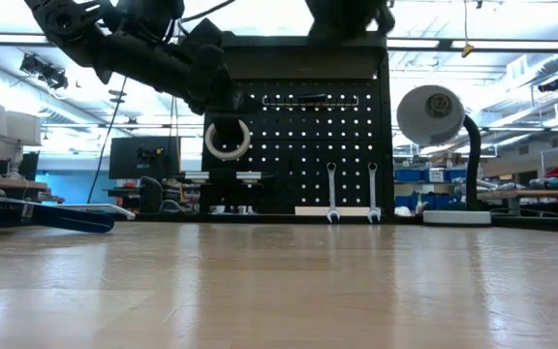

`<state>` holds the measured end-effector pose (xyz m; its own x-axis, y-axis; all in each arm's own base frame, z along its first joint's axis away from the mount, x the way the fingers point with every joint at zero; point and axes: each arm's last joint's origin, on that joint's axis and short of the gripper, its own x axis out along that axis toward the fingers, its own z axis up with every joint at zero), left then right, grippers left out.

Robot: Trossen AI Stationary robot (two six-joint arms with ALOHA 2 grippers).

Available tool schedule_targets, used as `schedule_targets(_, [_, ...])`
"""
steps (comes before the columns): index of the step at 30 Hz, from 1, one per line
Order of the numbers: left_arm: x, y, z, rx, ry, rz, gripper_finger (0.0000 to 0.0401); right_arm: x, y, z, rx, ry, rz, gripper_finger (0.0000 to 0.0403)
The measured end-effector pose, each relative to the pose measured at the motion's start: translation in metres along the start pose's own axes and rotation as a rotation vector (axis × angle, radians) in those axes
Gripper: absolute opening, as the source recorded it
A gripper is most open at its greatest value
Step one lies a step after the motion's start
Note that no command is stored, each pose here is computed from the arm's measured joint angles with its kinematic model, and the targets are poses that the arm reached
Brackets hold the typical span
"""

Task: Hang tools onto peg board
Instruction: Remove the right safety glasses from the top of the peg board

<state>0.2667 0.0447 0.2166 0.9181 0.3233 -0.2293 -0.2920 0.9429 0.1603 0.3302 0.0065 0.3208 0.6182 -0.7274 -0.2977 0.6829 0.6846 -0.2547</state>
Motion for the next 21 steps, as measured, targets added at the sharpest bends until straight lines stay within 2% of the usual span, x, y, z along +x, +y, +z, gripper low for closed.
schedule_targets(4, [0.000,0.000,0.000,-0.001,-0.003,-0.002,0.0115,-0.001,-0.018,0.037,0.026,-0.049,-0.051,0.0123])
schedule_targets(9, [0.000,0.000,0.000,-0.007,-0.001,-0.002,0.0115,0.007,-0.051,0.073,0.023,-0.052,0.017,0.0123])
schedule_targets(11, [0.000,0.000,0.000,-0.017,-0.001,-0.003,0.0115,0.010,-0.066,0.086,0.041,-0.063,0.089,0.0123])
schedule_targets(16, [0.000,0.000,0.000,-0.020,-0.002,-0.003,0.0115,0.013,-0.098,0.115,0.109,-0.129,0.367,0.0123])
schedule_targets(21, [0.000,0.000,0.000,-0.020,-0.001,-0.003,0.0115,0.015,-0.139,0.137,0.148,-0.226,0.547,0.0123])
